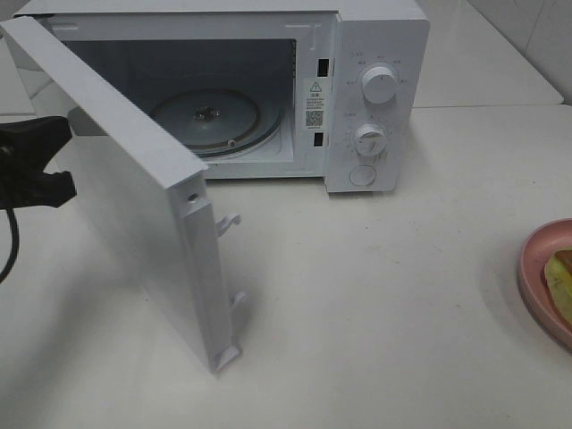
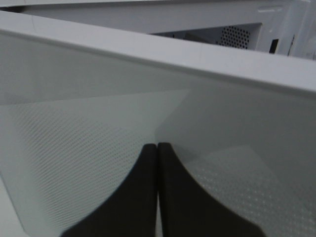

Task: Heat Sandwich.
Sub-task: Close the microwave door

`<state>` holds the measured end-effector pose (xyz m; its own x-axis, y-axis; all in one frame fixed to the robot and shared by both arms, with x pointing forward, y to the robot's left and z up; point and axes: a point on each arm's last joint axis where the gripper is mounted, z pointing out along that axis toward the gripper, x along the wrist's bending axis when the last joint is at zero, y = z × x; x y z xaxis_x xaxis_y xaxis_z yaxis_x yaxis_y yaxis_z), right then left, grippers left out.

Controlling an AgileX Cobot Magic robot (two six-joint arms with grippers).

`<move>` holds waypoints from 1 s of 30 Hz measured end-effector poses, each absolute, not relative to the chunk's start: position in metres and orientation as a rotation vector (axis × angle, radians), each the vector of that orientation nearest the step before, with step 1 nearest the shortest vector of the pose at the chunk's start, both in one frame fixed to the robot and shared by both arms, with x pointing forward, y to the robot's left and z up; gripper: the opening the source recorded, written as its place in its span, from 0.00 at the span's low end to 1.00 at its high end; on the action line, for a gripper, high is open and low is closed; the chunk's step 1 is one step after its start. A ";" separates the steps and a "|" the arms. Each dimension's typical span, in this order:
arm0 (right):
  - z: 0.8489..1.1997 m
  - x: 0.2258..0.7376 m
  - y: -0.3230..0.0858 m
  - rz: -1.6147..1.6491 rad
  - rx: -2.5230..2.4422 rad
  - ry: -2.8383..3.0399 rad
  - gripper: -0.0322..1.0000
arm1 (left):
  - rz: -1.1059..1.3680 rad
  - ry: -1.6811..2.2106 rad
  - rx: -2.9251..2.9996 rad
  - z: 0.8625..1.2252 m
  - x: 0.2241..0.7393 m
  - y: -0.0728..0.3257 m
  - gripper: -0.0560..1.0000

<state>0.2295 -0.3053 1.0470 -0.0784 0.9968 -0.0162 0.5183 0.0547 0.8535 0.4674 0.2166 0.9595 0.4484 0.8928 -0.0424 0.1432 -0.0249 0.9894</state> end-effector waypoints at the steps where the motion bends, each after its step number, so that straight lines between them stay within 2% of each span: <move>1: 1.047 0.230 -0.305 0.924 1.535 1.676 0.77 | 0.777 0.959 1.492 0.959 0.467 0.217 0.05; 14: 1.047 0.230 -0.305 0.924 1.535 1.676 0.77 | 0.807 0.961 1.498 0.951 0.494 0.161 0.05; 30: 1.047 0.230 -0.305 0.924 1.535 1.676 0.77 | 0.814 0.959 1.474 0.958 0.538 0.105 0.05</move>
